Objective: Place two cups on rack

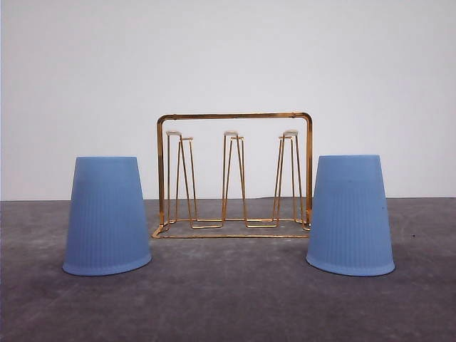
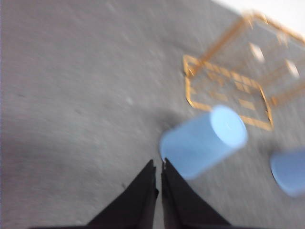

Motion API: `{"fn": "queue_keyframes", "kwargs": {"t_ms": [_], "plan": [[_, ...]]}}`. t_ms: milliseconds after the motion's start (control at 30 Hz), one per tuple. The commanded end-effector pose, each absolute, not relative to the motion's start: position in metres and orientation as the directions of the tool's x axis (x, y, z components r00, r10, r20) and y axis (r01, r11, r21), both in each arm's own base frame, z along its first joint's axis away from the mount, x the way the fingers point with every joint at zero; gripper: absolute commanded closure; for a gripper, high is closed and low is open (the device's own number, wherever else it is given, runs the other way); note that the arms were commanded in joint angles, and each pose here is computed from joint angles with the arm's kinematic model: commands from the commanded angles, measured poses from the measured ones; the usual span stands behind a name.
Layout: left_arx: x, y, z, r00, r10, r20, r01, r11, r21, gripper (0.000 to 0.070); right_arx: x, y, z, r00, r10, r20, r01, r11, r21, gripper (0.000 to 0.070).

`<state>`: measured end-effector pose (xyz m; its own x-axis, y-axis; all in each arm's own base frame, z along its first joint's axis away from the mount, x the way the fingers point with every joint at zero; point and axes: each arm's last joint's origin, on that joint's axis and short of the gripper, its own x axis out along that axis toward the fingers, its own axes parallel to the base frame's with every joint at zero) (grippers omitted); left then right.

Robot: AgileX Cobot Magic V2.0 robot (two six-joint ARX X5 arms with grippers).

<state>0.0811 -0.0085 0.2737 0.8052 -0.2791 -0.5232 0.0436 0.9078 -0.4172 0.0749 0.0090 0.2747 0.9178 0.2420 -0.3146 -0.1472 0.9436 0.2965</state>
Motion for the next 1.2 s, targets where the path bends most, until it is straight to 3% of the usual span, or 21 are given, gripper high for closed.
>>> {"fn": "queue_keyframes", "kwargs": {"t_ms": [0,133,267,467,600,667,767,833,1167], "plan": [[0.088,-0.010,0.278,0.777,-0.336,-0.532,0.146,0.918,-0.368,0.0696,0.082,0.011,0.276,0.892,0.293,-0.343,-0.222,0.947,0.232,0.0700],[0.103,-0.015,0.281,0.721,-0.409,-0.559,0.242,0.905,-0.350,0.0696,0.102,0.015,0.269,0.819,0.397,-0.415,-0.332,0.917,0.221,0.0700],[0.111,-0.026,0.286,0.700,-0.477,-0.532,0.397,0.879,-0.264,0.0696,0.113,0.021,0.268,0.790,0.444,-0.423,-0.408,0.896,0.178,0.0700],[0.114,-0.048,0.288,0.622,-0.601,-0.503,0.668,0.742,-0.060,0.0696,0.115,0.035,0.271,0.786,0.474,-0.397,-0.500,0.865,0.040,0.0700],[0.112,-0.054,0.288,0.592,-0.632,-0.501,0.744,0.667,0.037,0.0694,0.114,0.039,0.271,0.771,0.498,-0.398,-0.542,0.840,0.001,0.0684],[0.112,-0.055,0.289,0.591,-0.637,-0.495,0.752,0.657,0.052,0.0594,0.114,0.039,0.272,0.771,0.498,-0.396,-0.548,0.836,-0.017,0.0569],[0.112,-0.055,0.289,0.593,-0.637,-0.492,0.747,0.663,0.042,0.0263,0.114,0.039,0.271,0.774,0.494,-0.396,-0.544,0.839,-0.019,0.0296],[0.112,-0.055,0.289,0.592,-0.637,-0.493,0.740,0.672,0.021,0.0228,0.114,0.039,0.272,0.775,0.494,-0.395,-0.544,0.839,-0.019,0.0249],[0.143,-0.065,0.285,0.646,-0.581,-0.496,0.644,0.763,-0.056,0.0220,0.115,0.039,0.275,0.787,0.498,-0.364,-0.543,0.839,-0.025,0.0249]]}}
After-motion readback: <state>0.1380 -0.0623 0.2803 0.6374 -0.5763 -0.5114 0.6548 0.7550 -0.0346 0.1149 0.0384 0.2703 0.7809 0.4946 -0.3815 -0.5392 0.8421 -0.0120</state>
